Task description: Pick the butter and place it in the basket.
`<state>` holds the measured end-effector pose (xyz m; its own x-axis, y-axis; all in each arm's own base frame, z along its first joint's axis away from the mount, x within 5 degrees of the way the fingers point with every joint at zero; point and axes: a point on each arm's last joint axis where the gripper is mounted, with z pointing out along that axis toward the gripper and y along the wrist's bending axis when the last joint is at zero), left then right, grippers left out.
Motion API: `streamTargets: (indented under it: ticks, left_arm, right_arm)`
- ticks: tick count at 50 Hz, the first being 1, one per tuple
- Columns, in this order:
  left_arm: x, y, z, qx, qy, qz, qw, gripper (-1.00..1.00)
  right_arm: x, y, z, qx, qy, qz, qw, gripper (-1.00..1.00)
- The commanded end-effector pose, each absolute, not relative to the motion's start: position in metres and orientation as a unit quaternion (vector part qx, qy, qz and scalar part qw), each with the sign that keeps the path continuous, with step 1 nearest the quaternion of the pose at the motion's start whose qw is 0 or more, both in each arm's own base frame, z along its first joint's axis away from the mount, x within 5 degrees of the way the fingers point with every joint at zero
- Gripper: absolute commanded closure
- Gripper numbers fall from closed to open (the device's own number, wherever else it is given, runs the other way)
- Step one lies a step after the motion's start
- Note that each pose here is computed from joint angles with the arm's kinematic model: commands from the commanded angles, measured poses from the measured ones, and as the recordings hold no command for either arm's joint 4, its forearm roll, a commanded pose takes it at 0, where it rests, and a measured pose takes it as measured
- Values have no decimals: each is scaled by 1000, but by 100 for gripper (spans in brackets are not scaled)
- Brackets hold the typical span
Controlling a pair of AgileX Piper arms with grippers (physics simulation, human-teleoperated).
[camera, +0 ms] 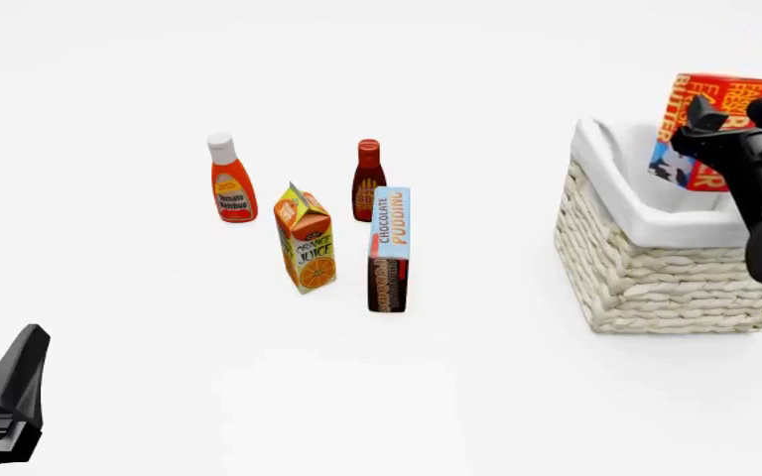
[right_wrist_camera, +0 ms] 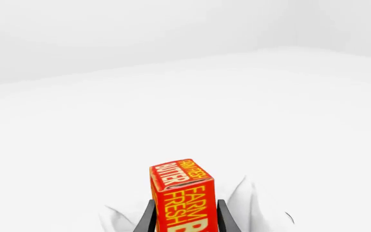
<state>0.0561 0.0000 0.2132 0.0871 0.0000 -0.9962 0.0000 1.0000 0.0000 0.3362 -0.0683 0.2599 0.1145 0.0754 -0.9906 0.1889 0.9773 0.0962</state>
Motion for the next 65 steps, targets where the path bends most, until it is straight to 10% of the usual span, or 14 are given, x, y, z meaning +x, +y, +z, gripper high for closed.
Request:
streamTargets:
  ticks: [1, 42, 43, 65]
  left_arm:
    - [56, 0, 213, 0, 676, 0, 737, -100]
    - [56, 0, 213, 0, 676, 0, 737, -100]
    - [56, 0, 213, 0, 676, 0, 737, -100]
    - [56, 0, 213, 0, 676, 0, 737, -100]
  right_arm:
    - [341, -70, 267, 108, 656, -30, 746, 100]
    - [358, -73, 262, 118, 672, -21, 731, 100]
    - [358, -73, 262, 119, 673, -19, 730, -100]
    - [361, -74, 262, 124, 675, -16, 728, -100]
